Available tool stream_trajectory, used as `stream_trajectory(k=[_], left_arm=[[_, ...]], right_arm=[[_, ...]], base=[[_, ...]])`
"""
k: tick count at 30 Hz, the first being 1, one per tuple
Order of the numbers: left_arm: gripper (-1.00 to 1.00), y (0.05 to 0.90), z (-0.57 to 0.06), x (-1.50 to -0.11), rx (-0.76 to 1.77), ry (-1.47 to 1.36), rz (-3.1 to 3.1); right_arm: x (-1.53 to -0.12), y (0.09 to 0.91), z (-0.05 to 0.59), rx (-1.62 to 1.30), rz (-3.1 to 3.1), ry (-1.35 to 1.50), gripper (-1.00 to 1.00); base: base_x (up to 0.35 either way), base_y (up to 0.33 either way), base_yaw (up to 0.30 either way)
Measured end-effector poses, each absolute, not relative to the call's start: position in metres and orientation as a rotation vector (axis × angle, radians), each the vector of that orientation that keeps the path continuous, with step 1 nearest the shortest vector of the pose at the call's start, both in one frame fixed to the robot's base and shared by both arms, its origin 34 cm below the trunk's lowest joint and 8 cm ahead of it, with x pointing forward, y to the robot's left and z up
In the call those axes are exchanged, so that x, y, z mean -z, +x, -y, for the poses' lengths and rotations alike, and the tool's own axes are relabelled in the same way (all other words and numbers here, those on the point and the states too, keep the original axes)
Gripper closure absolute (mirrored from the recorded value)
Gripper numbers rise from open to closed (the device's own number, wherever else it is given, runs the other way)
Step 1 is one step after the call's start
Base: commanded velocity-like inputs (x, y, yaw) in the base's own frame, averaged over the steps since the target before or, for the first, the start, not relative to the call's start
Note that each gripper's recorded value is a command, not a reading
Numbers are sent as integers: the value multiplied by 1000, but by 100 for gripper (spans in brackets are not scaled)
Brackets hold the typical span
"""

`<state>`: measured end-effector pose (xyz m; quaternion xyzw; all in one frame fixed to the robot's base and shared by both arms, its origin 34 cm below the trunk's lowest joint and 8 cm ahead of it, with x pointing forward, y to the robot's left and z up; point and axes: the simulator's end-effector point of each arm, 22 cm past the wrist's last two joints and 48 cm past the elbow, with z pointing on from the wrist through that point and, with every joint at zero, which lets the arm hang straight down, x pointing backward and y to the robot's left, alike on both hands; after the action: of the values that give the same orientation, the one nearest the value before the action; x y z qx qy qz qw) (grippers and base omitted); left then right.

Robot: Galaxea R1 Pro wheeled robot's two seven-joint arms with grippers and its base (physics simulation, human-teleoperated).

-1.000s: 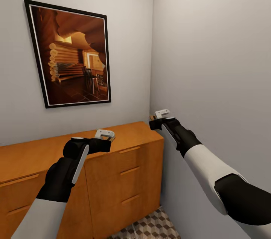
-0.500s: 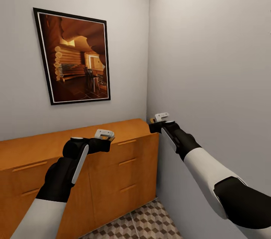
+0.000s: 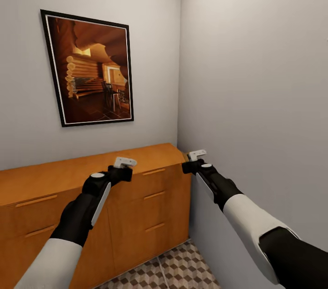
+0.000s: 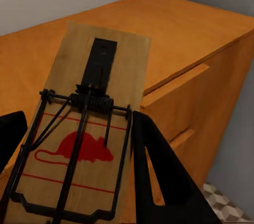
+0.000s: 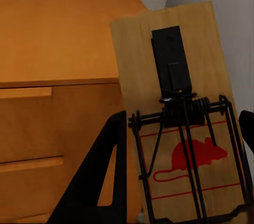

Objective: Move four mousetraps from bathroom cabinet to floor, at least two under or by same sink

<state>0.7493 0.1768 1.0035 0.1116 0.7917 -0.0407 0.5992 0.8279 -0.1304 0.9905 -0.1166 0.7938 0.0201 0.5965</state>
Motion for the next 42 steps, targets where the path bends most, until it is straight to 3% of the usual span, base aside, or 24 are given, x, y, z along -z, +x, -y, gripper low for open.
stream_trajectory(k=[8, 42], left_arm=[[100, 759, -186, -943, 71, 243, -1923], [100, 761, -197, -882, 43, 207, -1981]], right_arm=[[-975, 827, 136, -39, -1870, -264, 100], [-954, 824, 140, -30, -1921, -264, 100]], base=[[-137, 0, 0], [-341, 0, 0]])
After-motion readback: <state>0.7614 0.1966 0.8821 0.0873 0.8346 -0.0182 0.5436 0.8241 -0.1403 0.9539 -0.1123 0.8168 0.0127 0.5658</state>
